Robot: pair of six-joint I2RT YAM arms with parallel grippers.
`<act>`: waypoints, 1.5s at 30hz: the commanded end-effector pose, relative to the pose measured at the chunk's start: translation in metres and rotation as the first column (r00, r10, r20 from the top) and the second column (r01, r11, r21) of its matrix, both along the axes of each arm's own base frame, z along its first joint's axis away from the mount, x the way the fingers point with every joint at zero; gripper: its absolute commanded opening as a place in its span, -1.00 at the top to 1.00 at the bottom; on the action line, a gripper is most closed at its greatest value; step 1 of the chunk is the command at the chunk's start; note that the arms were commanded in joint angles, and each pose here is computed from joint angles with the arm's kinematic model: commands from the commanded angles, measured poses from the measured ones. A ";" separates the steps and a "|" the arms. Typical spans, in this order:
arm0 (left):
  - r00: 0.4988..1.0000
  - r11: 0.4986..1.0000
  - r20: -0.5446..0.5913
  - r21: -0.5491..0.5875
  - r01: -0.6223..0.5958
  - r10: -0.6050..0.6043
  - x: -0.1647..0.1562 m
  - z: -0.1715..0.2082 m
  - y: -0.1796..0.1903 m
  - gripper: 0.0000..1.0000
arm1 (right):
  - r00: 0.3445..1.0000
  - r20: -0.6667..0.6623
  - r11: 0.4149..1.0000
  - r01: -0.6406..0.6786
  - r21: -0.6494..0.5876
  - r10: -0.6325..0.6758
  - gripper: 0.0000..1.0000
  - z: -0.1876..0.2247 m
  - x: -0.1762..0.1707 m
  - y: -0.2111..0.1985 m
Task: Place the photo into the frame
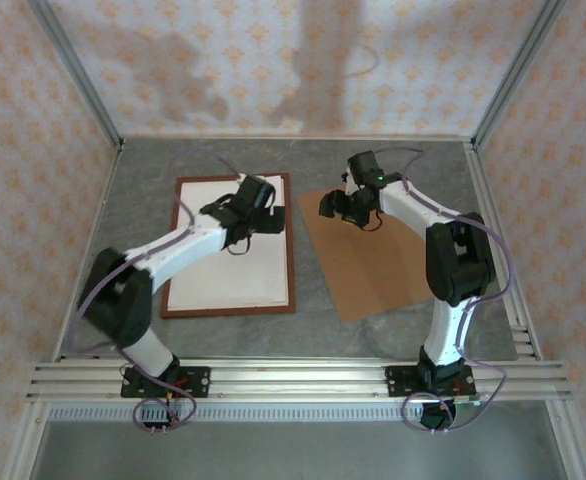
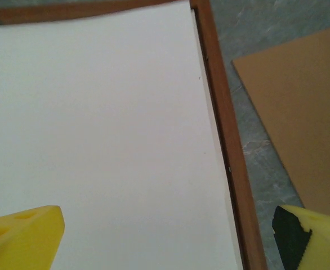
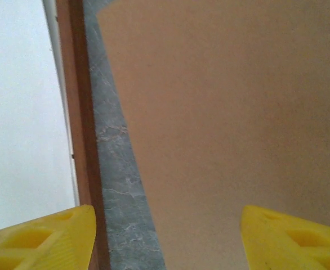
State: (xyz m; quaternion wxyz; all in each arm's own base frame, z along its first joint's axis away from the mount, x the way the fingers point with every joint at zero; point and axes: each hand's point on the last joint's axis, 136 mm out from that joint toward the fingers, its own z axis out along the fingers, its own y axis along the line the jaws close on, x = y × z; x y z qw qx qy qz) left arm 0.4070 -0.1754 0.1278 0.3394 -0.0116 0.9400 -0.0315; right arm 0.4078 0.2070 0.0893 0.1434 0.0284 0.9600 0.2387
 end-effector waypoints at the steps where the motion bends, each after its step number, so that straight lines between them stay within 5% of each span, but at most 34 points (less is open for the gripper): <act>1: 1.000 0.999 0.011 -0.052 -0.007 0.008 0.036 -0.002 -0.014 -0.94 | 0.996 0.089 1.000 0.030 -0.008 -0.029 -0.37 0.015 0.008 -0.005; 17: 0.994 0.995 -0.091 -0.077 0.055 -0.062 0.121 -0.069 -0.054 -0.99 | 0.999 0.051 0.998 0.009 -0.060 -0.005 -0.37 -0.005 -0.005 -0.017; 45: 0.985 0.972 -0.135 -0.224 0.072 -0.104 0.092 -0.080 -0.072 -0.89 | 0.997 0.066 0.993 0.035 -0.115 -0.027 -0.38 0.000 -0.010 -0.038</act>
